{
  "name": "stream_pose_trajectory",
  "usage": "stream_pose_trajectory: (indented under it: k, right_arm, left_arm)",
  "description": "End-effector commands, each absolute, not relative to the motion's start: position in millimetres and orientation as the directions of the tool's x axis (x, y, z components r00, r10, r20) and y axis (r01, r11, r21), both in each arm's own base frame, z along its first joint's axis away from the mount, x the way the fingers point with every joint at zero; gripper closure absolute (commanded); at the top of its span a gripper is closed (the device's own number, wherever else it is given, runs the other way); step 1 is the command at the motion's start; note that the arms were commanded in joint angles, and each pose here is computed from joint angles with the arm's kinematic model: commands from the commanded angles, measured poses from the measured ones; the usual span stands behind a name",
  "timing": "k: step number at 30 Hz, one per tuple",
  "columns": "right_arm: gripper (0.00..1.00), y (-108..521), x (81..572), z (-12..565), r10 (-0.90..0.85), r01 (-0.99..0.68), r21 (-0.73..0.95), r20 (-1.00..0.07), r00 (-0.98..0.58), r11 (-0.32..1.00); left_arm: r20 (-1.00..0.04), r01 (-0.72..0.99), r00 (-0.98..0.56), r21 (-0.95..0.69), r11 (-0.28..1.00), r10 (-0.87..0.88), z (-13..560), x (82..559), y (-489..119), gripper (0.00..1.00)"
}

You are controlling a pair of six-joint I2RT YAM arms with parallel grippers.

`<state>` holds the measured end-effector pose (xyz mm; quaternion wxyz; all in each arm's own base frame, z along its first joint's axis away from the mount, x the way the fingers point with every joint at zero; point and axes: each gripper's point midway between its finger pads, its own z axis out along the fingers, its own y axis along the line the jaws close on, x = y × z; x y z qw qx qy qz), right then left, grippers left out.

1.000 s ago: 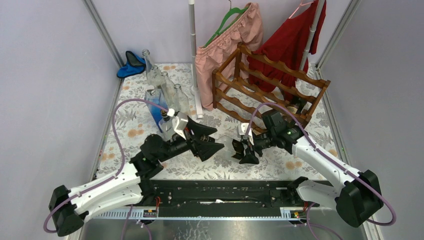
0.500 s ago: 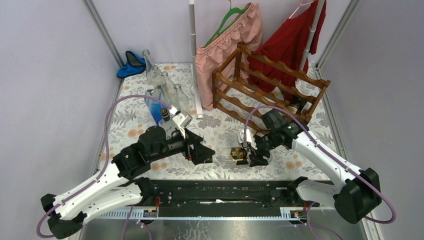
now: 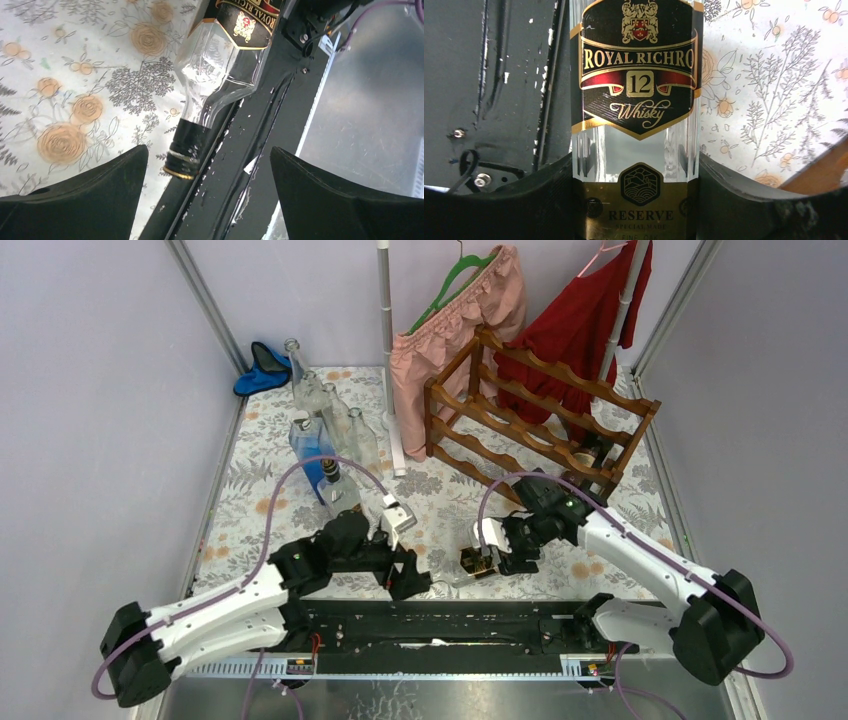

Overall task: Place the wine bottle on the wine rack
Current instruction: Pick up the wine bottle from the center of the board.

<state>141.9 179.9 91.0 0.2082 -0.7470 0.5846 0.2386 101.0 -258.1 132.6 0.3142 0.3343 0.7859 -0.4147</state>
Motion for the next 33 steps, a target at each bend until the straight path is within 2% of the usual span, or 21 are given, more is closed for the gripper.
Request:
stream_pose_trajectory:
  k: [1,3,5,9,15,27,33]
  right_arm:
    - [1.0,202.1,151.5,118.1,-0.648,-0.906,-0.253,-0.636,0.419,-0.338]
    - [1.0,204.6,147.9,119.6,-0.617,-0.888,-0.278,-0.642,0.456,-0.367]
    - [1.0,207.2,143.6,121.2,-0.586,-0.871,-0.294,-0.649,0.484,-0.394]
    - [1.0,209.3,139.9,126.1,-0.561,-0.857,-0.312,-0.654,0.507,-0.411]
    - [1.0,213.1,140.8,146.3,-0.538,-0.854,-0.346,-0.668,0.515,-0.388]
    - [1.0,225.4,142.4,179.4,-0.487,-0.868,-0.371,-0.721,0.493,-0.329]
    - [1.0,227.2,146.8,183.1,-0.494,-0.871,-0.374,-0.719,0.489,-0.318]
  left_arm:
    - [-0.83,0.872,-0.479,-0.41,0.268,0.287,143.2,101.9,-282.3,0.01]
    - [-0.811,0.865,-0.502,-0.466,0.187,0.299,140.0,92.9,-290.0,0.02]
    - [-0.803,0.858,-0.512,-0.488,0.157,0.306,131.8,91.0,-293.4,0.03]
    - [-0.747,0.819,-0.572,-0.547,0.176,0.339,117.3,90.2,-293.8,0.08]
    - [-0.728,0.757,-0.653,-0.635,0.154,0.207,133.3,81.1,-294.2,0.14]
    - [-0.719,0.71,-0.695,-0.68,0.183,0.028,153.1,83.3,-287.0,0.2]
    - [-0.706,0.698,-0.707,-0.69,0.193,0.033,148.4,82.5,-286.2,0.26]
